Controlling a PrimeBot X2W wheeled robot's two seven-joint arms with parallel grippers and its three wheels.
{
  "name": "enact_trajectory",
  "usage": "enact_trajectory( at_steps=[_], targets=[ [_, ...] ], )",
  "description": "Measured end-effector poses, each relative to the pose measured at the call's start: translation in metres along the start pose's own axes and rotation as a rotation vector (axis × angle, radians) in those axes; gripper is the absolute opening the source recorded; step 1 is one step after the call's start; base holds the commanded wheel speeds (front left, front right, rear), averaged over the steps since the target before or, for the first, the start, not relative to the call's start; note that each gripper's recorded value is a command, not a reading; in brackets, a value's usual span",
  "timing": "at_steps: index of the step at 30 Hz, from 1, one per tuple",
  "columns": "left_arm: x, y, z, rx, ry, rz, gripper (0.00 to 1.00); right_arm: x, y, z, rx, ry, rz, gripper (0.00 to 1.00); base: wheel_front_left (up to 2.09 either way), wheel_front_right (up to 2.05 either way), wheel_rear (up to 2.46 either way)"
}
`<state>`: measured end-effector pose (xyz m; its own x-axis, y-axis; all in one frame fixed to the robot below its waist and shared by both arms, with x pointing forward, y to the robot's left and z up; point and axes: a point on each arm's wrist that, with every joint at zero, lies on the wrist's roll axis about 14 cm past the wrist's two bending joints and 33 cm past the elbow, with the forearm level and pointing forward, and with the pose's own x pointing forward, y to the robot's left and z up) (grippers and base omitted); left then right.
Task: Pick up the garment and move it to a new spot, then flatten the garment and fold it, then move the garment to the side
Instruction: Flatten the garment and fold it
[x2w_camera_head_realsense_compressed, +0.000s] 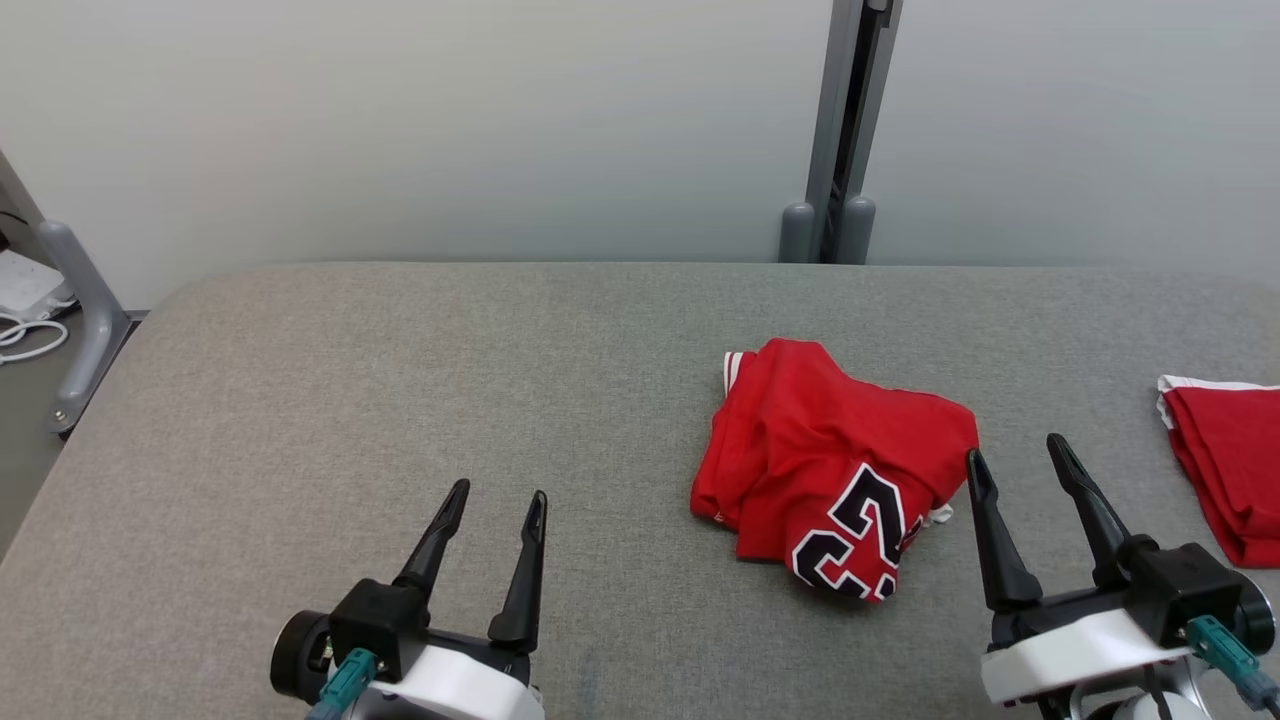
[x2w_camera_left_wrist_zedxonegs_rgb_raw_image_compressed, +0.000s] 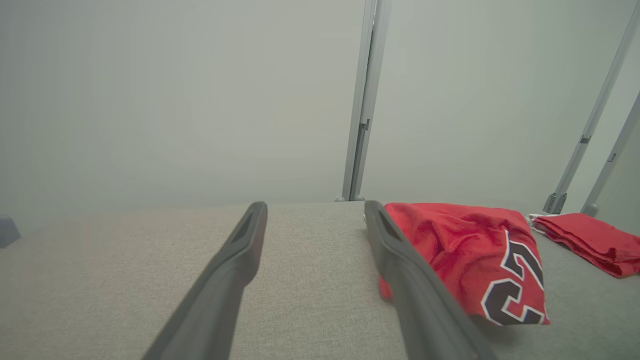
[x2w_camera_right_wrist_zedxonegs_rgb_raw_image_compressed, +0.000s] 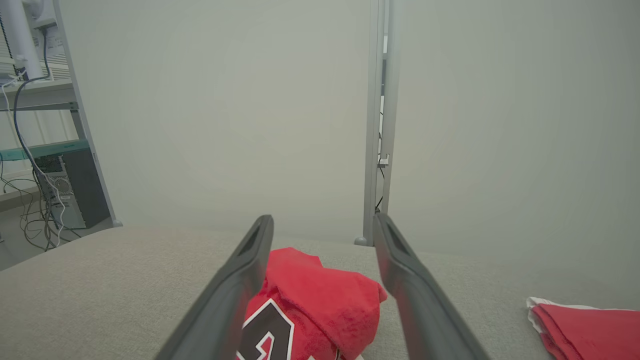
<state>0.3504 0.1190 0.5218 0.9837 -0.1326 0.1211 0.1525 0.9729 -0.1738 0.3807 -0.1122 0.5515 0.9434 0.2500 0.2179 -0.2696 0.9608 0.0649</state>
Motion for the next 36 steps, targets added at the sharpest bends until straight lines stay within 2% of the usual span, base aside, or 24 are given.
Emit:
enact_trajectory(
  at_steps=[10,26,36],
  targets=[
    [-0.004,0.007,-0.004,-0.008,0.014,0.026,1.0,0.024,0.012,-0.01,-0.005,0.022,0.048,1.0,0.0,0.0,0.0],
    [-0.001,0.004,0.002,-0.024,-0.004,0.021,1.0,0.016,-0.001,-0.007,0.01,0.016,0.001,1.0,0.0,0.0,0.0],
    [-0.004,0.006,-0.001,-0.022,0.005,0.03,1.0,0.018,0.004,-0.015,0.016,0.039,0.018,1.0,0.0,0.0,0.0]
  ],
)
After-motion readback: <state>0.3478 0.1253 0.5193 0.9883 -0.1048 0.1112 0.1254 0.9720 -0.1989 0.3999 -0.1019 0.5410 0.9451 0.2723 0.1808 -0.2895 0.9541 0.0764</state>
